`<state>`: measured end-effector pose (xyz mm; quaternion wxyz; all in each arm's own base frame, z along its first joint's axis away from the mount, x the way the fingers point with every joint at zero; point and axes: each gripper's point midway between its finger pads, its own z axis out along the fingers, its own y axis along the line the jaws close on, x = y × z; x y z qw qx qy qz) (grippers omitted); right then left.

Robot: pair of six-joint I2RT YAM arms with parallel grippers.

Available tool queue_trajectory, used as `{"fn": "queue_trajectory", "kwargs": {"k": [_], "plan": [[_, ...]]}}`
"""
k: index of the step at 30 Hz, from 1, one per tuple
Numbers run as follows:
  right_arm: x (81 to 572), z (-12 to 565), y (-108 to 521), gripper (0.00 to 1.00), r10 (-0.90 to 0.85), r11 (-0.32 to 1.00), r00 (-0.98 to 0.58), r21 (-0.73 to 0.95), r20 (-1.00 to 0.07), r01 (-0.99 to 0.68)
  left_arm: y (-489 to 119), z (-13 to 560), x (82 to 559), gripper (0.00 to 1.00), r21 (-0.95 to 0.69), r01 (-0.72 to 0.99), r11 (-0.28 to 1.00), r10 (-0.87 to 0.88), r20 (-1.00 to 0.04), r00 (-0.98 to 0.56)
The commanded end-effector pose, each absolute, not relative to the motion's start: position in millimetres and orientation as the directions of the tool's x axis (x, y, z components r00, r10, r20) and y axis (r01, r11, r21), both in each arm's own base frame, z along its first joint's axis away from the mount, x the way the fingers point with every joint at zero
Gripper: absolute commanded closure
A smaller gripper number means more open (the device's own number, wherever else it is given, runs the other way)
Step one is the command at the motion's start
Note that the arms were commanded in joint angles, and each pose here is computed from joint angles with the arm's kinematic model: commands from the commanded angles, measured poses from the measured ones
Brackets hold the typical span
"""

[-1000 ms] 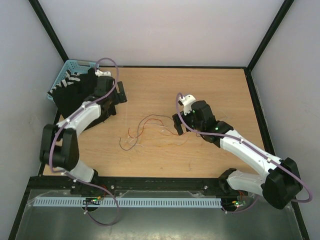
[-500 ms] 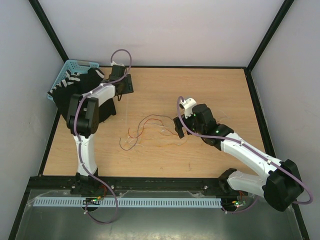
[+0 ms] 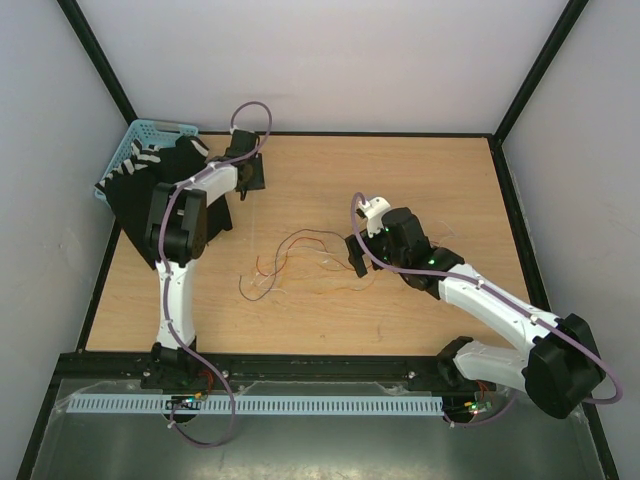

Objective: Zip-tie the wires
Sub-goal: Pick up the ribbon at the center of the board.

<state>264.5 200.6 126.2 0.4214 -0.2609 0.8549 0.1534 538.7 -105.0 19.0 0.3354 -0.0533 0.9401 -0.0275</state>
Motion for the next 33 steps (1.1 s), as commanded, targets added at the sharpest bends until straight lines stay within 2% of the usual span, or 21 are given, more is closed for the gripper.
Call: {"fn": "queue_trajectory", "kwargs": {"k": [1, 14, 20, 24, 28, 33], "plan": [[268.8, 135.0, 203.5, 0.01, -0.291, 0.818, -0.49, 0.052, -0.822, -0.573, -101.8, 15.7, 538.9, 0.59, -0.068, -0.079, 0.995, -0.104, -0.61, -0.786], [269.8, 140.0, 200.9, 0.01, -0.293, 0.82, -0.473, 0.036, -0.831, -0.571, -102.0, -1.7, 517.5, 0.78, -0.064, -0.066, 0.996, -0.09, -0.527, -0.845], [268.7, 143.5, 200.2, 0.0, -0.283, 0.822, -0.467, 0.039, -0.838, -0.569, -104.1, -1.9, 518.6, 0.99, -0.077, -0.054, 0.996, -0.086, -0.524, -0.848], [266.6, 149.5, 203.9, 0.0, -0.272, 0.81, -0.458, 0.055, -0.846, -0.583, -109.2, 4.9, 513.6, 1.0, -0.139, -0.054, 0.989, -0.119, -0.515, -0.849], [263.9, 158.2, 214.0, 0.01, -0.252, 0.783, -0.448, 0.092, -0.858, -0.615, -112.8, 40.7, 516.2, 1.0, -0.186, -0.034, 0.982, -0.137, -0.577, -0.805], [258.1, 169.0, 235.8, 0.0, -0.179, 0.721, -0.433, 0.182, -0.883, -0.669, -116.1, 119.7, 522.3, 1.0, -0.233, 0.018, 0.972, -0.156, -0.703, -0.694]]}}
